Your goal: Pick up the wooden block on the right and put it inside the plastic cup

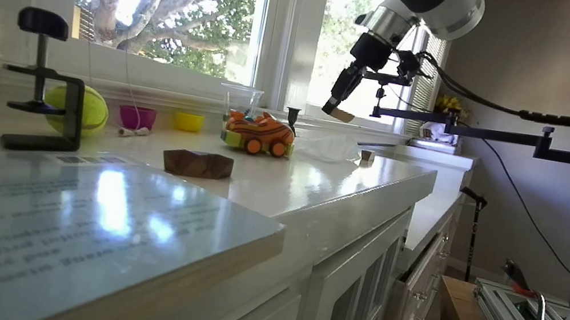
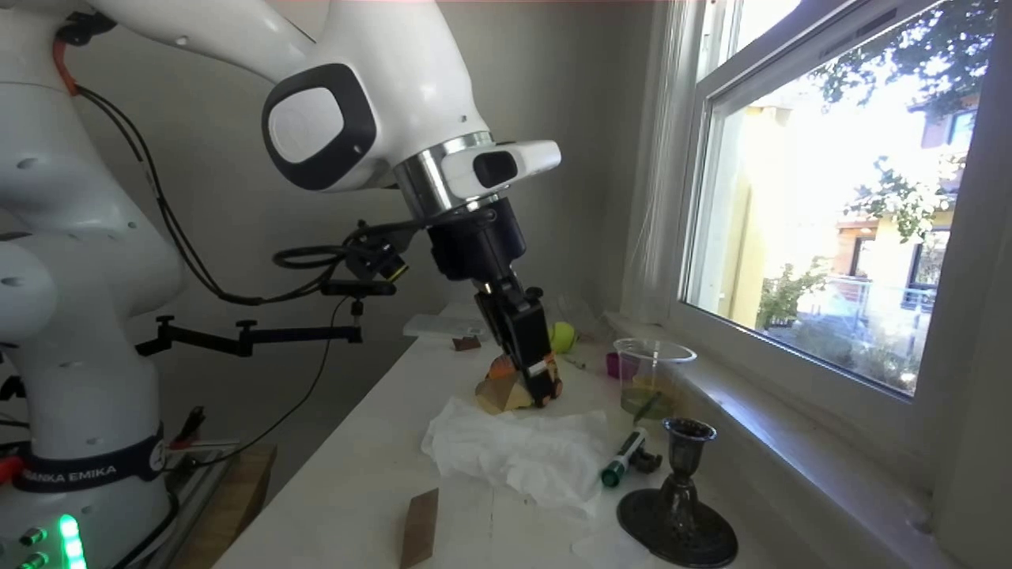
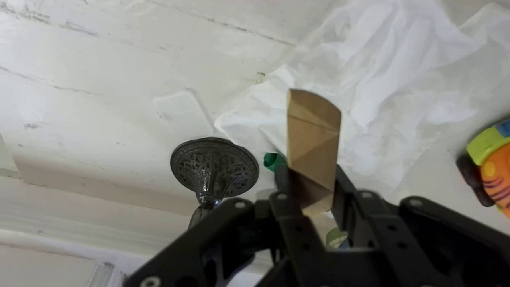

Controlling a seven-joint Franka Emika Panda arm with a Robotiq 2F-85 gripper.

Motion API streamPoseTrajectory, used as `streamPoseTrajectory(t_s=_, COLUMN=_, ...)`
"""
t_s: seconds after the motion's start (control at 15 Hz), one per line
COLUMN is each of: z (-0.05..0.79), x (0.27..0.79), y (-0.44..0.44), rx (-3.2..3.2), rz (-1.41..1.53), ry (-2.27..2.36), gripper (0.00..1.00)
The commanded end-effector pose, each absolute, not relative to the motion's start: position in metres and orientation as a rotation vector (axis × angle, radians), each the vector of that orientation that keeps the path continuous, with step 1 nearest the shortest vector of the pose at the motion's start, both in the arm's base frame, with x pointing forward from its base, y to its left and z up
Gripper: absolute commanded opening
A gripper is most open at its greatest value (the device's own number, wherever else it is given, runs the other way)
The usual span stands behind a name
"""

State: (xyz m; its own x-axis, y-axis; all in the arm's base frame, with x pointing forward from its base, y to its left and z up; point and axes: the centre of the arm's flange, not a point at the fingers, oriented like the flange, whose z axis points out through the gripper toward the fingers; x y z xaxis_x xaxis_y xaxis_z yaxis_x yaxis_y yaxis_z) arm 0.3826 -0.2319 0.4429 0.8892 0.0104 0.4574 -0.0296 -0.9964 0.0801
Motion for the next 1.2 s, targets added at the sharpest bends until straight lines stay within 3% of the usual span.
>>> streamPoseTrajectory(t_s=0.0, z=0.432, x=0.413, y=-0.237, rx=2.875, rz=0.813, ry=-0.016, gripper=0.07)
streamPoseTrajectory(t_s=1.13, z=0.496, x=0.510, y=-0.153, rx=2.522, rz=1.465, ry=0.320, gripper=0.07)
